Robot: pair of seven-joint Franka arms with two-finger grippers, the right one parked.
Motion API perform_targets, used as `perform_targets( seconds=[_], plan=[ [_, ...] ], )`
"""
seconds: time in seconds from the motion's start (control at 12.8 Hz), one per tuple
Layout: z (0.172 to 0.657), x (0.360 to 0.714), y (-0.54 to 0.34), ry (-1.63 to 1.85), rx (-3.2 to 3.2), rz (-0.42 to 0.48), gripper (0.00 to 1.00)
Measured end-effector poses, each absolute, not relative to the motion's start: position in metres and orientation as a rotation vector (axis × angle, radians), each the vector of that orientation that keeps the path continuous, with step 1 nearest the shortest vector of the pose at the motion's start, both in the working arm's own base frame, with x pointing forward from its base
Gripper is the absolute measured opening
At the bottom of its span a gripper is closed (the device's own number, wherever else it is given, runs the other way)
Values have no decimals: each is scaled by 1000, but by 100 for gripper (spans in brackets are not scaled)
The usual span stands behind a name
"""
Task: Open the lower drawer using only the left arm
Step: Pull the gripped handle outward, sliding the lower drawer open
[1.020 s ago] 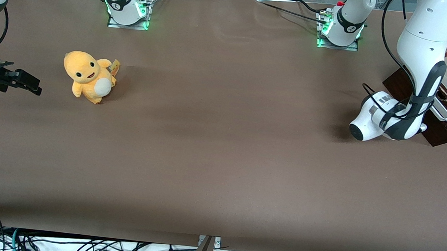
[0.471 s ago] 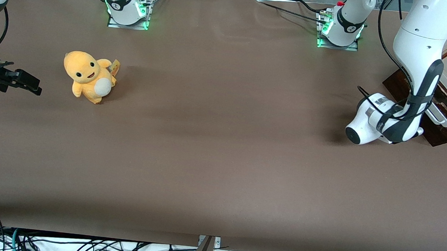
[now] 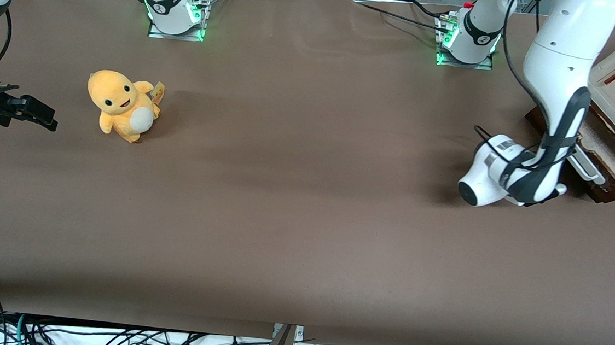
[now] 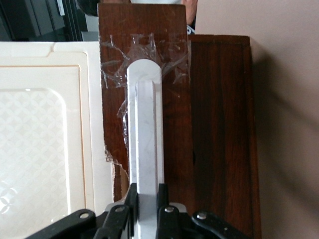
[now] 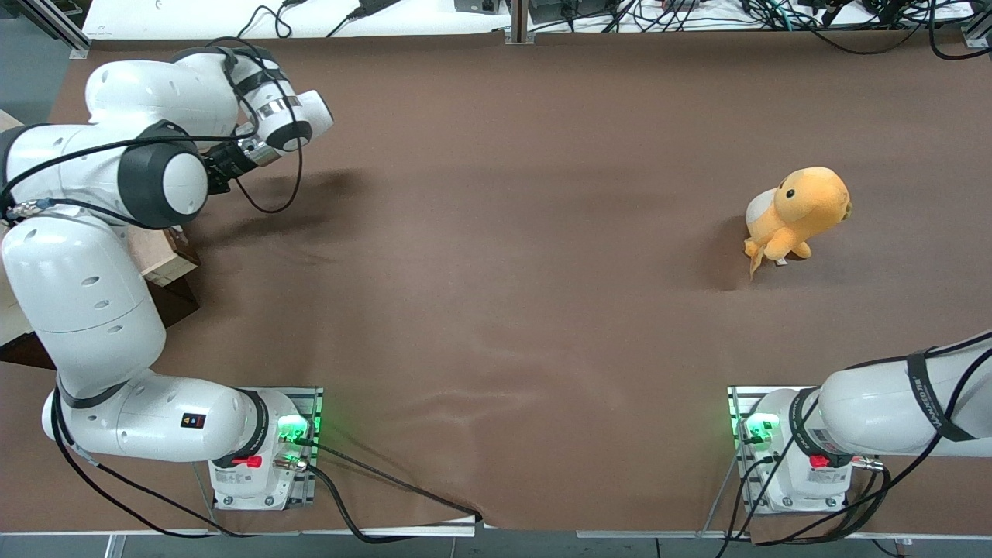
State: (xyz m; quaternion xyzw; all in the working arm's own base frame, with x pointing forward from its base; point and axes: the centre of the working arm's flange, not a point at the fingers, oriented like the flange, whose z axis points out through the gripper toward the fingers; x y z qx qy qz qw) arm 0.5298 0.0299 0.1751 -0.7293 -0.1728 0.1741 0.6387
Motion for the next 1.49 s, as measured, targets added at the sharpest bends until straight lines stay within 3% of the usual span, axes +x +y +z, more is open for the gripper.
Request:
perform_targets(
  seconds=[1.18, 1.25, 1.49],
  plan=[
    [171, 536, 9, -382, -1669, 407, 20],
    [171, 533, 2, -380, -1670, 416, 22],
    [171, 530, -12, -363, -1662, 418, 54]
  ],
)
